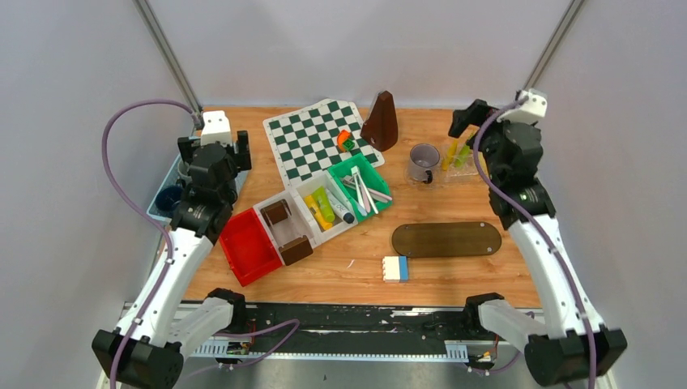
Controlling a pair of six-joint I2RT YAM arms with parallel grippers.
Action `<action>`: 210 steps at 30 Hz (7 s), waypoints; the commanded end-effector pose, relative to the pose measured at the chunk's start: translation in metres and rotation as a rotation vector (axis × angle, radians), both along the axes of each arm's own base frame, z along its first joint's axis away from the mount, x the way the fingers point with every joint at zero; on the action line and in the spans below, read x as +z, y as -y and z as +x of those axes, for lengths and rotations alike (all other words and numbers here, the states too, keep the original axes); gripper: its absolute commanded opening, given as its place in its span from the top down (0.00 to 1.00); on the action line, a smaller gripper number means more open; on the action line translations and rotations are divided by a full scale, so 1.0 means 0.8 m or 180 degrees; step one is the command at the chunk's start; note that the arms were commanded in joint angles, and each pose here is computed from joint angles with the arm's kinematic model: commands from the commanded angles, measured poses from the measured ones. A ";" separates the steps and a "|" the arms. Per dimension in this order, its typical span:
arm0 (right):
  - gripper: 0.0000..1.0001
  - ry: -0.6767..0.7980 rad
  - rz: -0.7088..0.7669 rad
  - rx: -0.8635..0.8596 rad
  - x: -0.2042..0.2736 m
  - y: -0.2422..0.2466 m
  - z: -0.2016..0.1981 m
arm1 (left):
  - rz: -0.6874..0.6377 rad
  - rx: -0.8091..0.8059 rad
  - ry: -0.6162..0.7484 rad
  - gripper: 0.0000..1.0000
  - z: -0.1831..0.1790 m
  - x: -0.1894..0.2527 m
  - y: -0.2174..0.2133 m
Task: Prepare toiletry sets of a toothbrush and toothpaste on the tray
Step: Place the toothpaste in the toothpaste holder, then pick up the toothbrush from the storage box, then place the toothbrush in the toothpaste holder.
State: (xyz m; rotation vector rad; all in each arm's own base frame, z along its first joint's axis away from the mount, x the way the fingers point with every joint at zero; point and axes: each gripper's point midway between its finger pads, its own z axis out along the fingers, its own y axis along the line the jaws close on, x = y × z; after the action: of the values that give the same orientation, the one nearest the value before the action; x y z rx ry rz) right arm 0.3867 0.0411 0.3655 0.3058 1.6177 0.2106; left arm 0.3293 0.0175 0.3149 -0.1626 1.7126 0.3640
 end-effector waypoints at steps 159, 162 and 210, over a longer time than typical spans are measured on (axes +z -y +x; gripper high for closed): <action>1.00 -0.1377 -0.0547 0.2002 -0.176 -0.315 -0.001 | -0.1349 -0.2268 -0.0748 0.00 -0.055 -0.054 0.230; 1.00 -0.1134 -0.0288 0.1978 -0.144 -0.309 -0.014 | -0.1493 -0.2445 -0.0651 0.00 -0.059 -0.041 0.257; 0.81 -0.0075 0.0880 0.1622 -0.034 -0.228 -0.107 | -0.1289 -0.3781 -0.0554 1.00 -0.081 -0.018 0.487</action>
State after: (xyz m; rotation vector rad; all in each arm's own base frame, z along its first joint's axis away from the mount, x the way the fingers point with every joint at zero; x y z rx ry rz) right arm 0.3091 0.2242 0.3209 0.1104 1.7164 0.7907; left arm 0.2624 -0.3814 0.2761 0.5286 1.8351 -0.9505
